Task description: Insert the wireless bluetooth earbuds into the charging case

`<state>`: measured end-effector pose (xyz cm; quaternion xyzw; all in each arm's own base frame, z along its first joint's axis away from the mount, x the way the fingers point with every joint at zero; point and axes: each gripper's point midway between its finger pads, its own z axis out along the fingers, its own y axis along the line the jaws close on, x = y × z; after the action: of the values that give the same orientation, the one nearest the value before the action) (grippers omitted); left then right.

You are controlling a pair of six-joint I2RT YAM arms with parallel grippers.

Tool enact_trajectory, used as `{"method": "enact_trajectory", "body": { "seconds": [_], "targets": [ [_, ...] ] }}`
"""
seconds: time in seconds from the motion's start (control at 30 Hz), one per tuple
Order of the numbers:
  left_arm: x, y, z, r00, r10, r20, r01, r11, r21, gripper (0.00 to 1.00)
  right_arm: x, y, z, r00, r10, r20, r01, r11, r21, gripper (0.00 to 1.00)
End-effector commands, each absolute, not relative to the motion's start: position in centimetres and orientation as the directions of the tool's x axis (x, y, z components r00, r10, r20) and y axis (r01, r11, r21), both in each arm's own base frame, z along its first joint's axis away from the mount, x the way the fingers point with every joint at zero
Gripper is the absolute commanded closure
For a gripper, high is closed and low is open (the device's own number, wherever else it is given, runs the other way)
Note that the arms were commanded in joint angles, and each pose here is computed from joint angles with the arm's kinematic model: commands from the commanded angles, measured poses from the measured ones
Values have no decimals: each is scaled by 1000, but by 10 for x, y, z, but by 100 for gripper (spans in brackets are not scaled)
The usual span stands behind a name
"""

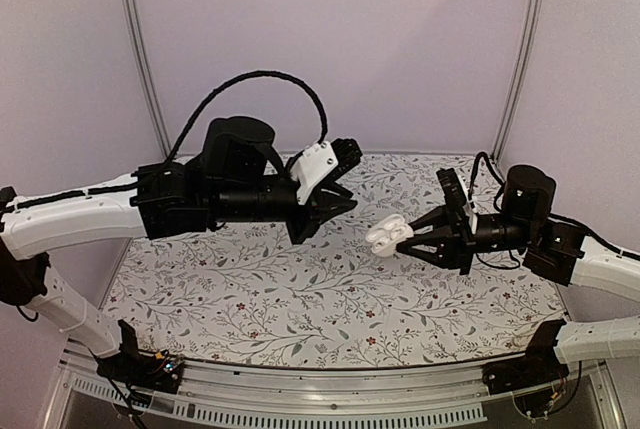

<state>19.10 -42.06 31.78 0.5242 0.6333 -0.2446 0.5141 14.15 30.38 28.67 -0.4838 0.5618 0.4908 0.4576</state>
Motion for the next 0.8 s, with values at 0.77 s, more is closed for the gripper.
{"method": "enact_trajectory", "body": {
  "seconds": [0.77],
  "targets": [
    [141,-452,303,176,404,-898,951,166,261,86,146,309,303,-136,-56,-989,-990,53,133,100]
  ]
}}
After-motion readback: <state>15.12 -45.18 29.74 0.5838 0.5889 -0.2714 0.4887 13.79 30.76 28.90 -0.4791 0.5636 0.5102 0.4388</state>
